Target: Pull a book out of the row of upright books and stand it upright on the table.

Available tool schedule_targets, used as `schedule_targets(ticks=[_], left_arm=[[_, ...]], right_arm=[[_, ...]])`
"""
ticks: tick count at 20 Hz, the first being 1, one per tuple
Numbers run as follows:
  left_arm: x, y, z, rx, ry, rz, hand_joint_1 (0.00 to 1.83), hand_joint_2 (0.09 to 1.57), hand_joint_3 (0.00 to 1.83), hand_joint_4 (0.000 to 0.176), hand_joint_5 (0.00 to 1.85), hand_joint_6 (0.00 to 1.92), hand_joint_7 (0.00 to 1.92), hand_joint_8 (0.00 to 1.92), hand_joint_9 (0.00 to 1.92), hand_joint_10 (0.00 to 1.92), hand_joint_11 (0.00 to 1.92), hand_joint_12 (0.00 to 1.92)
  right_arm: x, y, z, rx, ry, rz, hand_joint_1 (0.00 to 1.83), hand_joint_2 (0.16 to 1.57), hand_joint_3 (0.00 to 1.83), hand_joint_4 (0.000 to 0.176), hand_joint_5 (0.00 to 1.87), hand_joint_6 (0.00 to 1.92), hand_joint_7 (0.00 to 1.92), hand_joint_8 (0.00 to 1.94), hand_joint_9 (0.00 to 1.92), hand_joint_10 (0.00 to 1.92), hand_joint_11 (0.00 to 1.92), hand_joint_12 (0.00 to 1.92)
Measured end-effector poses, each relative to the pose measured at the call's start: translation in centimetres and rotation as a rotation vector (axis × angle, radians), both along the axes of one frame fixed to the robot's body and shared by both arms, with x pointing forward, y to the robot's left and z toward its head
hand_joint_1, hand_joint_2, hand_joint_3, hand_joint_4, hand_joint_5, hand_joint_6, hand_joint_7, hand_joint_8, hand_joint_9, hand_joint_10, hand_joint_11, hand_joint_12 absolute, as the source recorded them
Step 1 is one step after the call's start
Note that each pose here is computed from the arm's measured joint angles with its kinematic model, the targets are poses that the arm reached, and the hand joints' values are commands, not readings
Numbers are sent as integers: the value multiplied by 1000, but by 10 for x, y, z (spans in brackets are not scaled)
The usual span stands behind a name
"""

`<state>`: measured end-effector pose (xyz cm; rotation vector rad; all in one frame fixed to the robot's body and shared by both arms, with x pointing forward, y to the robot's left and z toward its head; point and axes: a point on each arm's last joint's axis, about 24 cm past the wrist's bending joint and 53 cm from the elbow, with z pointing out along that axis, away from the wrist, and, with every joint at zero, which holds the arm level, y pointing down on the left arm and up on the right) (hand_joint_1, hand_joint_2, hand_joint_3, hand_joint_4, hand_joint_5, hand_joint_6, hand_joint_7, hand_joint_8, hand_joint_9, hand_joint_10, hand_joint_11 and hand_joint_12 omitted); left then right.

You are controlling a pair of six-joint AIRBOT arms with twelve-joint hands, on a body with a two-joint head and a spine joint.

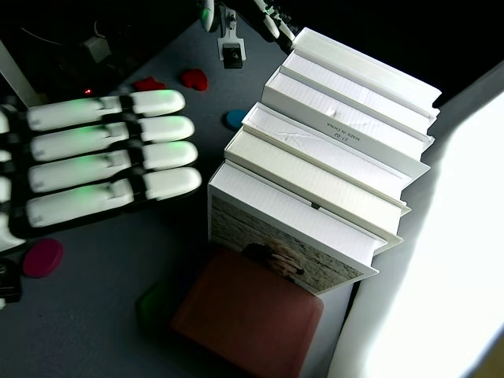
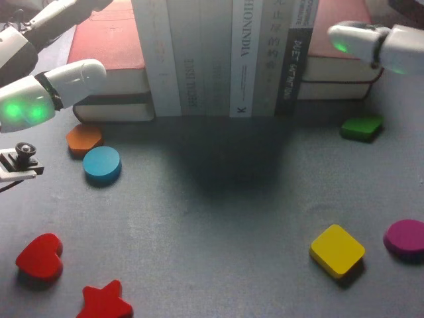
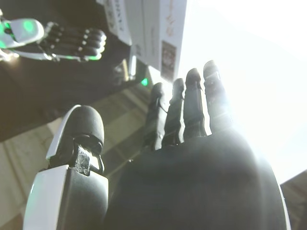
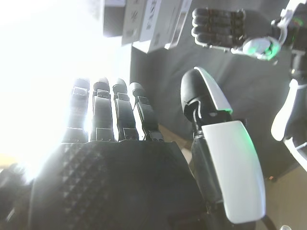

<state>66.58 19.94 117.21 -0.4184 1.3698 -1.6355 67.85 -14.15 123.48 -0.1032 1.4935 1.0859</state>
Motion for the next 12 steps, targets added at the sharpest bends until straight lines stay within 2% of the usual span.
schedule_targets(ticks=[1, 2, 3, 4, 5, 6, 8, 9, 10, 11, 12], left_arm=[[0, 0, 0, 0, 0, 0, 341, 1390, 0, 2, 141, 4, 6, 0, 0, 0, 0, 0], [0, 0, 0, 2, -1, -2, 340, 1390, 0, 5, 144, 5, 8, 2, 0, 0, 0, 0], [0, -1, 0, 2, -1, -2, 338, 1390, 0, 7, 144, 4, 9, 2, 0, 0, 0, 0], [0, 0, 0, 2, 0, -1, 338, 1389, 0, 12, 151, 7, 13, 3, 0, 0, 0, 0], [0, 0, 0, 0, -1, 0, 349, 1389, 0, 10, 154, 7, 11, 2, 0, 0, 0, 0], [0, 1, -1, 0, 0, 1, 349, 1388, 0, 12, 155, 6, 8, 0, 0, 0, 0, 0], [0, 2, -1, -2, 0, 4, 329, 1381, 0, 38, 171, 10, 0, 0, 0, 0, 0, 0], [0, 2, 0, -3, -1, 4, 325, 1385, 0, 38, 172, 9, 0, 0, 0, 0, 0, 0], [0, 3, 0, -2, -2, 5, 301, 1383, 0, 61, 163, 4, 0, 0, 0, 0, 0, 0], [1, 4, 0, -7, 0, 7, 309, 1383, 0, 52, 172, 6, 0, 0, 0, 0, 0, 0], [1, 5, -1, -11, 5, 10, 283, 1381, 0, 48, 176, 6, 0, 0, 0, 0, 0, 0]], right_arm=[[4, 2, 1, -4, 1, -3, 345, 1409, 9, 3, 37, 13, 0, 0, 0, 0, 0, 0], [10, 7, 2, -9, 0, -4, 298, 1411, 8, 16, 39, 13, 0, 0, 0, 0, 0, 0], [13, 11, 1, -21, 2, -5, 233, 1397, 2, 2, 57, 19, 0, 0, 0, 0, 0, 0], [18, 14, 1, -33, 6, -9, 171, 1383, 0, 4, 77, 24, 0, 0, 0, 0, 0, 0], [24, 20, 2, -44, 3, -13, 154, 1379, 0, 7, 90, 29, 0, 0, 0, 0, 0, 0], [27, 24, 2, -50, 4, -17, 91, 1381, 0, 21, 88, 26, 0, 0, 0, 0, 0, 0], [31, 31, 2, -68, -2, -18, 14, 1393, 4, 0, 112, 33, 0, 0, 0, 0, 0, 0], [33, 33, 0, -74, 3, -20, 15, 1392, 3, 0, 112, 32, 0, 0, 0, 0, 0, 0], [34, 35, -1, -76, 9, -21, 20, 1398, 6, 2, 122, 36, 0, 0, 0, 0, 0, 0], [36, 37, -4, -79, 14, -21, 19, 1401, 7, 5, 150, 48, 0, 0, 0, 0, 0, 0], [38, 39, -7, -85, 22, -23, 3, 1406, 7, 0, 195, 65, 0, 0, 0, 0, 0, 0]])
